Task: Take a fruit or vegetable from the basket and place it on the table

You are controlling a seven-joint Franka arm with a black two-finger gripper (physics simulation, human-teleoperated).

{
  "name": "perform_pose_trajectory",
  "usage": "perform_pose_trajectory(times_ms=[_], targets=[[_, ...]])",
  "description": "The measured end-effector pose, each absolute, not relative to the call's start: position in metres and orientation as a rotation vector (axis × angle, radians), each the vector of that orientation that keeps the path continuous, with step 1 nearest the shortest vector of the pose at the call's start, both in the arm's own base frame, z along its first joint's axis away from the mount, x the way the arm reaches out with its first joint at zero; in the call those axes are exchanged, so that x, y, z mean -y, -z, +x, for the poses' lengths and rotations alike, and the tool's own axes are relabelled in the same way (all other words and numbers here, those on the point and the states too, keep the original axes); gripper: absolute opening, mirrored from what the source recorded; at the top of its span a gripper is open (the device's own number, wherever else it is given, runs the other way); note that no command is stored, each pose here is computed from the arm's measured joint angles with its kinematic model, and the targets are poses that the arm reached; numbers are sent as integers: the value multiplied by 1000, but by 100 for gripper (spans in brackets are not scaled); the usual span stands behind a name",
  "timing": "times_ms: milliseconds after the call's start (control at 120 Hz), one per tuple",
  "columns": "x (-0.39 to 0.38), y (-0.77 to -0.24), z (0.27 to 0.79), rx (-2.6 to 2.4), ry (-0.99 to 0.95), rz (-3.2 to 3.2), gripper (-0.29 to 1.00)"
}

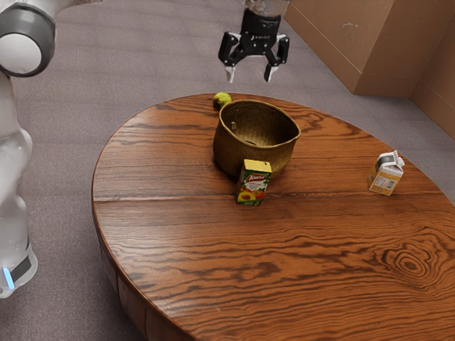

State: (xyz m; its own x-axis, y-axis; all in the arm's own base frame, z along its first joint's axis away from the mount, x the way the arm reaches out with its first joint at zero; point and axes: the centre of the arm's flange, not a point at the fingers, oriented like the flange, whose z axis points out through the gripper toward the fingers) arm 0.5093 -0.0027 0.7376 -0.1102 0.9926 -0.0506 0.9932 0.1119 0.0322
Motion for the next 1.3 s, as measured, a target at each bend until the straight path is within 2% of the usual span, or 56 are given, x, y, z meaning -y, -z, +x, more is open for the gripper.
perform_pose_trajectory(times_ms=[317,500,667,808,1100,1150,1233,1300], targets=[[42,-746,497,-2351,89,1951,70],[-28,-720,518,-2309,41,2128,70],[-89,-710,522,-1979,-50,2501,70],[-136,-682,522,-1719,-89,2796,70],[-205,-649,523,-1092,-267,3131,70],[-190,-650,514,-935,-296,3163,70],[-59,-653,516,-359,-368,3213,70],[-24,-653,516,-141,-410,3208,70]])
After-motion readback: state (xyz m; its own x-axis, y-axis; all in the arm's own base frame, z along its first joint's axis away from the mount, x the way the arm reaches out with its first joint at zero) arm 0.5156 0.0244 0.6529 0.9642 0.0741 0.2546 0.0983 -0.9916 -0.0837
